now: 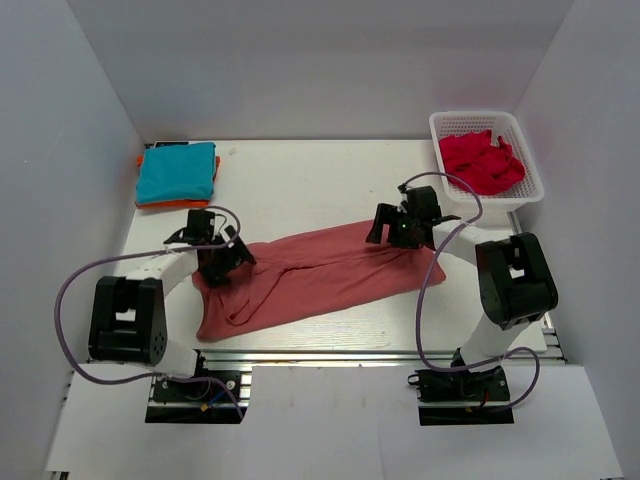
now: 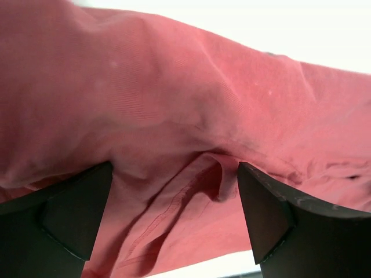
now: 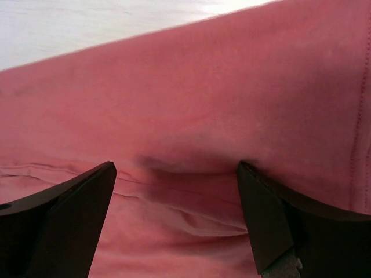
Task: Fold and stack the t-shirts
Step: Rotate the tshirt 90 degrees
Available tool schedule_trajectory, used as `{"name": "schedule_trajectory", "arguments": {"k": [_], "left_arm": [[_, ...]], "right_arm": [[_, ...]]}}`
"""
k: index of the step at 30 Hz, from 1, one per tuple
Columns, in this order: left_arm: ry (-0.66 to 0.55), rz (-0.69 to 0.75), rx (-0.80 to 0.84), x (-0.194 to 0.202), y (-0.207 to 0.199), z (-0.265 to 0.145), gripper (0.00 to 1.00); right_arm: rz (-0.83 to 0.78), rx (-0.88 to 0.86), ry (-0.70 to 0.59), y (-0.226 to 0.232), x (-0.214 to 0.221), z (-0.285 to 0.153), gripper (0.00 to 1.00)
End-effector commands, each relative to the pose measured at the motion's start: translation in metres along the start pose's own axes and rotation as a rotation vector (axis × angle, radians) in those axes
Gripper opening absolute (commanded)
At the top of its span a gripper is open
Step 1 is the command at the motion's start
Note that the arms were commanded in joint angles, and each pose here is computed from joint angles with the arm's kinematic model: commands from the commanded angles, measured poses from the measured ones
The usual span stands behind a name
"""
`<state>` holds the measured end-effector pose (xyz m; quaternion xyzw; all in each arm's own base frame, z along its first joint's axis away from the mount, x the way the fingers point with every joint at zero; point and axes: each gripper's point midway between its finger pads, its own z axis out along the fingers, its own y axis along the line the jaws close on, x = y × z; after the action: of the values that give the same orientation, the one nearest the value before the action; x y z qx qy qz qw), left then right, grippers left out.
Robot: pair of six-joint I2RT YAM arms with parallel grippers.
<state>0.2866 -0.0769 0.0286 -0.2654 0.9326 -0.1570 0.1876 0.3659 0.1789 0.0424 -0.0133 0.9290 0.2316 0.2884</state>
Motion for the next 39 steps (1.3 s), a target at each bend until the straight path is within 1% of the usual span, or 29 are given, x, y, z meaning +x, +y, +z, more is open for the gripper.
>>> {"name": "schedule_trajectory", "arguments": {"k": [1,4,5,6,7,8,9,10,11,13,14,15,17,18,19,20,21,22,25,26,27,29,31,32,34,35,36,38,39], "left_arm": [[-0.025,0.041,-0.015,-0.013,0.0,0.022,1.0],[-0.041,0.075,-0.003,-0.036,-0.013,0.043,1.0],[-0.043,0.087,0.011,-0.044,-0.02,0.05,1.0],[-0.076,0.115,0.075,-0.07,-0.047,0.052,1.0],[-0.026,0.137,0.06,-0.07,-0.044,0.076,1.0],[-0.016,0.147,0.075,-0.076,-0.055,0.088,1.0],[-0.053,0.187,0.176,-0.108,-0.094,0.09,1.0],[-0.052,0.214,0.208,-0.118,-0.11,0.101,1.0],[-0.036,0.231,0.242,-0.134,-0.136,0.122,1.0],[-0.041,0.31,0.295,-0.144,-0.173,0.142,1.0],[-0.128,0.358,0.363,-0.177,-0.216,0.131,1.0],[-0.101,0.374,0.35,-0.172,-0.213,0.172,1.0],[-0.114,0.409,0.427,-0.178,-0.244,0.19,1.0],[-0.187,0.436,0.543,-0.195,-0.288,0.176,1.0],[-0.2,0.415,0.59,-0.194,-0.29,0.206,1.0],[-0.186,0.429,0.709,-0.183,-0.312,0.202,1.0],[-0.192,0.397,0.793,-0.176,-0.33,0.199,1.0],[-0.262,0.412,0.87,-0.181,-0.347,0.19,1.0],[-0.33,0.414,0.862,-0.174,-0.368,0.191,1.0],[-0.389,0.419,0.87,-0.184,-0.372,0.186,1.0],[-0.397,0.419,0.867,-0.18,-0.378,0.183,1.0],[-0.461,0.413,0.878,-0.192,-0.385,0.17,1.0],[-0.503,0.407,0.886,-0.2,-0.389,0.163,1.0],[-0.559,0.4,0.898,-0.213,-0.399,0.144,1.0],[-0.65,0.397,0.887,-0.231,-0.405,0.129,1.0],[-0.695,0.388,0.898,-0.24,-0.412,0.11,1.0],[-0.72,0.402,0.909,-0.242,-0.414,0.102,1.0],[-0.755,0.41,0.921,-0.248,-0.42,0.085,1.0],[-0.776,0.412,0.939,-0.253,-0.428,0.064,1.0]], "right_arm": [[0.078,0.122,0.042,-0.028,0.014,-0.004,0.9],[0.116,0.191,0.081,-0.047,0.042,-0.02,0.9],[0.12,0.178,0.091,-0.045,0.049,-0.023,0.9],[0.119,0.162,0.089,-0.04,0.052,-0.031,0.9],[0.13,0.139,0.159,-0.039,0.08,-0.04,0.9],[0.107,0.106,0.174,-0.033,0.086,-0.045,0.9],[0.075,0.085,0.222,-0.029,0.106,-0.048,0.9],[0.055,0.063,0.258,-0.026,0.121,-0.056,0.9],[-0.023,0.006,0.316,-0.013,0.14,-0.059,0.9],[-0.119,-0.06,0.414,0.005,0.164,-0.066,0.9],[-0.159,-0.101,0.479,0.017,0.183,-0.07,0.9],[-0.206,-0.148,0.504,0.025,0.191,-0.071,0.9],[-0.302,-0.218,0.58,0.048,0.212,-0.071,0.9],[-0.329,-0.207,0.616,0.048,0.218,-0.069,0.9],[-0.44,-0.256,0.619,0.062,0.219,-0.068,0.9],[-0.472,-0.299,0.581,0.071,0.212,-0.066,0.9],[-0.507,-0.367,0.568,0.082,0.21,-0.069,0.9],[-0.547,-0.407,0.549,0.096,0.206,-0.07,0.9],[-0.615,-0.493,0.469,0.121,0.19,-0.065,0.9],[-0.651,-0.571,0.472,0.129,0.193,-0.068,0.9],[-0.671,-0.61,0.447,0.137,0.189,-0.063,0.9],[-0.686,-0.679,0.467,0.145,0.192,-0.061,0.9],[-0.694,-0.768,0.466,0.166,0.183,-0.058,0.9],[-0.719,-0.808,0.438,0.177,0.174,-0.058,0.9],[-0.736,-0.897,0.408,0.196,0.164,-0.059,0.9],[-0.75,-0.928,0.388,0.202,0.159,-0.059,0.9],[-0.748,-0.955,0.383,0.207,0.156,-0.062,0.9],[-0.763,-0.944,0.331,0.219,0.138,-0.056,0.9],[-0.76,-0.934,0.312,0.223,0.133,-0.056,0.9]]}}
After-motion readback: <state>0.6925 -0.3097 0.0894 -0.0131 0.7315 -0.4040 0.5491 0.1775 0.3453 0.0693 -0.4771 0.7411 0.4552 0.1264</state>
